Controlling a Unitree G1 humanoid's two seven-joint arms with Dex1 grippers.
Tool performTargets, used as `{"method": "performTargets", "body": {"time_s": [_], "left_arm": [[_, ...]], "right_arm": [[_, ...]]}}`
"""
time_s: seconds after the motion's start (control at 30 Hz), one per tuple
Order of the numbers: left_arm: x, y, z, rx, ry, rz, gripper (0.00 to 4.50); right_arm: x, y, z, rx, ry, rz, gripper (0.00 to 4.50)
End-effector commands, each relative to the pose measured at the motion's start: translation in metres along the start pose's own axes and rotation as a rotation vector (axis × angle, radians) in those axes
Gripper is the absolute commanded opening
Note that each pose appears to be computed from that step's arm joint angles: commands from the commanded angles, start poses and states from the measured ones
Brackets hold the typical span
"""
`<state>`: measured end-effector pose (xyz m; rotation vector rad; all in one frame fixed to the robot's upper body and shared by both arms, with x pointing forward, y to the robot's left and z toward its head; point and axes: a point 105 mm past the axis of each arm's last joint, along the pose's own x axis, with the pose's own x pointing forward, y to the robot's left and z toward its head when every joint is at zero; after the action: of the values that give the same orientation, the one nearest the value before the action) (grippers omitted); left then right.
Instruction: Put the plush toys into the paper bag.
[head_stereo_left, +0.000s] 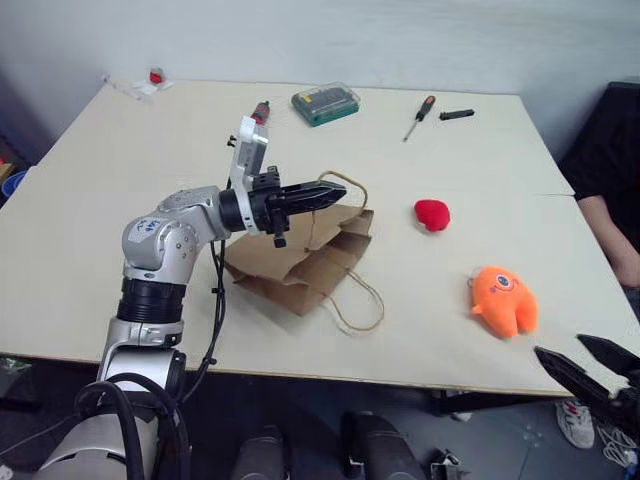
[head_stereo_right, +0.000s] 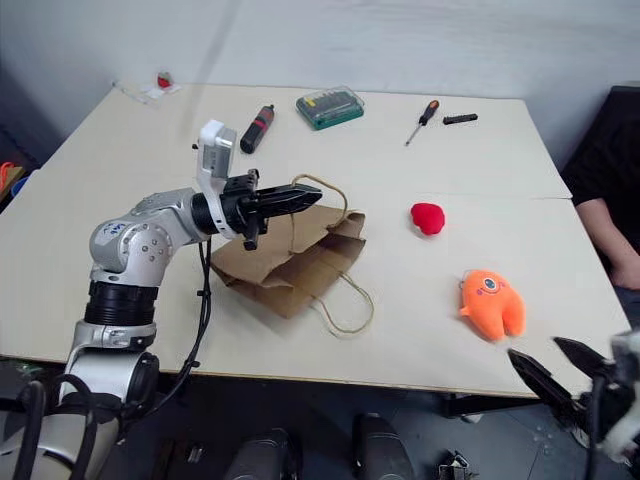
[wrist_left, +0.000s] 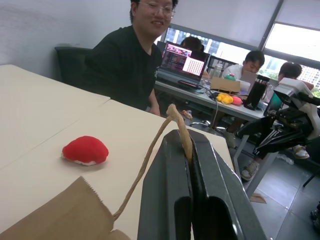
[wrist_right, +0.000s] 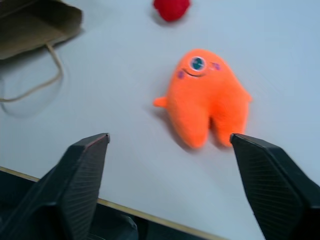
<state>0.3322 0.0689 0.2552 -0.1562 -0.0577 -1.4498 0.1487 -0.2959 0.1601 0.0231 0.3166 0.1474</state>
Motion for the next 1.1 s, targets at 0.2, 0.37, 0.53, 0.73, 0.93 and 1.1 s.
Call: {"method": "performTargets", "body": {"time_s": [0.2,0.37,0.53,0.73,0.93,1.1], "left_arm": [[0.003,-0.005,0.018,0.098,-0.020,-0.011,0.00],[0.004,-0.007,0.018,0.117,-0.015,-0.009,0.00],[0.004,-0.006,0.020,0.128,-0.021,0.001,0.00],[0.002,-0.007,0.021,0.128,-0.021,0.009,0.00],[0.003,-0.003,0.024,0.127,-0.031,0.018,0.00],[0.012,-0.006,0.022,0.143,-0.024,-0.013,0.00]], "right_arm": [[0.064,-0.012,0.015,0.051,-0.138,-0.060,4.49],[0.113,-0.025,-0.009,0.126,-0.011,-0.114,4.49],[0.133,-0.016,-0.019,0.219,0.030,-0.042,3.57],[0.131,-0.012,-0.011,0.301,-0.011,-0.016,1.65],[0.120,0.012,0.021,0.232,-0.048,0.154,0.05],[0.136,0.083,0.093,0.120,-0.177,0.490,0.02]]}}
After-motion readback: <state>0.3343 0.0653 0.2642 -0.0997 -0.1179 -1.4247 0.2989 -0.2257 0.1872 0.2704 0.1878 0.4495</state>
